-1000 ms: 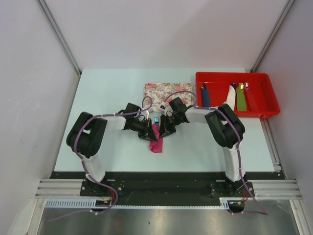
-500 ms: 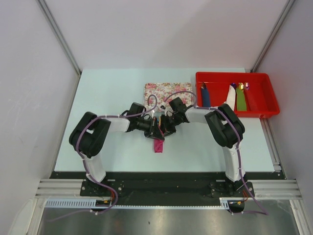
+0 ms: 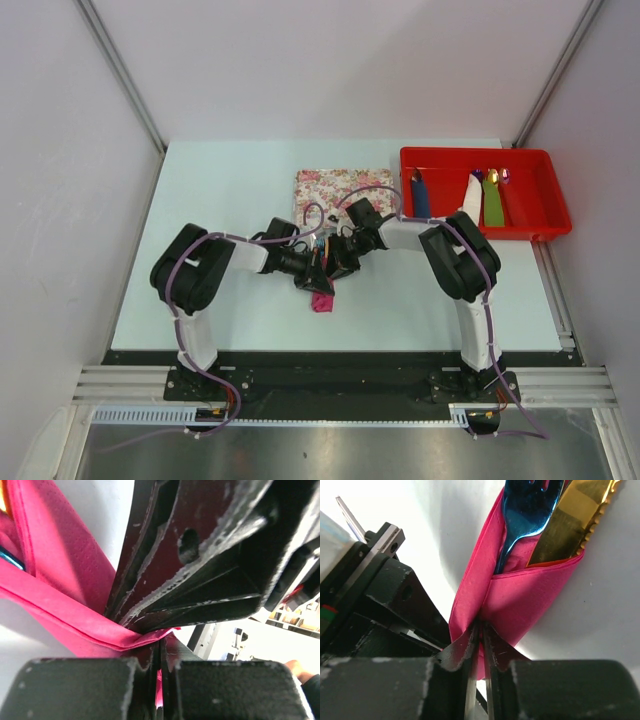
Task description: Place the utensils on the paper napkin and roll it up
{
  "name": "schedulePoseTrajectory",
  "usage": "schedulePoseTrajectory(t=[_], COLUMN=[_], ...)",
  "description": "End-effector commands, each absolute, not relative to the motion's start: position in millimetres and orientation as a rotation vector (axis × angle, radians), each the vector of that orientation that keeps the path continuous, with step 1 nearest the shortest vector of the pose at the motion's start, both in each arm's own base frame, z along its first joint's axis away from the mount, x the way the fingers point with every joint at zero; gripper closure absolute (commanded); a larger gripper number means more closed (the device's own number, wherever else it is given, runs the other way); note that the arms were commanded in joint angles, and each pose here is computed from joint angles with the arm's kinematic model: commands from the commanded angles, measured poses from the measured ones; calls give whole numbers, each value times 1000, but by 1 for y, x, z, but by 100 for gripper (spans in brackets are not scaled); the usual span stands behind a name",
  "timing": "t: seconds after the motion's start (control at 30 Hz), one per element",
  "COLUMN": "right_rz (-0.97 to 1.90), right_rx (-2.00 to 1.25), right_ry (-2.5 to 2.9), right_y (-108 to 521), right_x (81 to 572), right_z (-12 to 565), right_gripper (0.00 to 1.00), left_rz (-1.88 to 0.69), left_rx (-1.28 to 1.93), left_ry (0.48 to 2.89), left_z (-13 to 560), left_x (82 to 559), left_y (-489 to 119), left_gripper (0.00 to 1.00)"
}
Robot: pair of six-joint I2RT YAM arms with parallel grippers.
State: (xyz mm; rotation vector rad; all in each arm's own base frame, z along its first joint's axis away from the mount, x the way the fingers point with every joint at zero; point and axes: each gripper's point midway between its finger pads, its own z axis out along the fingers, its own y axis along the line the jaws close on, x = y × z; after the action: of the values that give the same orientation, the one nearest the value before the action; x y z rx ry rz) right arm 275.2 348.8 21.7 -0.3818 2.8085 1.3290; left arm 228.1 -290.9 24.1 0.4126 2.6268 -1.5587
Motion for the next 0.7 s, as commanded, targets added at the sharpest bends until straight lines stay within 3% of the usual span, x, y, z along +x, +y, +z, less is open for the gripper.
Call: schedulePoseTrajectory(t=[0.0, 0.3, 0.43, 0.67], right_rz=[1228, 1313, 1306, 1344], right_rx=[-376, -355, -352, -337], right_ry=[2801, 2733, 2778, 2828], right_y=[335, 329, 323, 322], right_x=[293, 312, 304, 293], right_z=[24, 67, 56, 44], right_gripper=[82, 66, 57, 52], left_rz=[-1502, -1464, -1468, -1482], left_rx=[406, 378, 379, 390], left_ry=[2764, 2780, 2769, 2754], left_z=[-8, -16, -15, -14], left_x=[203, 208, 209, 210], left_y=[-280, -279, -280, -282], left_gripper=[99, 94, 85, 70])
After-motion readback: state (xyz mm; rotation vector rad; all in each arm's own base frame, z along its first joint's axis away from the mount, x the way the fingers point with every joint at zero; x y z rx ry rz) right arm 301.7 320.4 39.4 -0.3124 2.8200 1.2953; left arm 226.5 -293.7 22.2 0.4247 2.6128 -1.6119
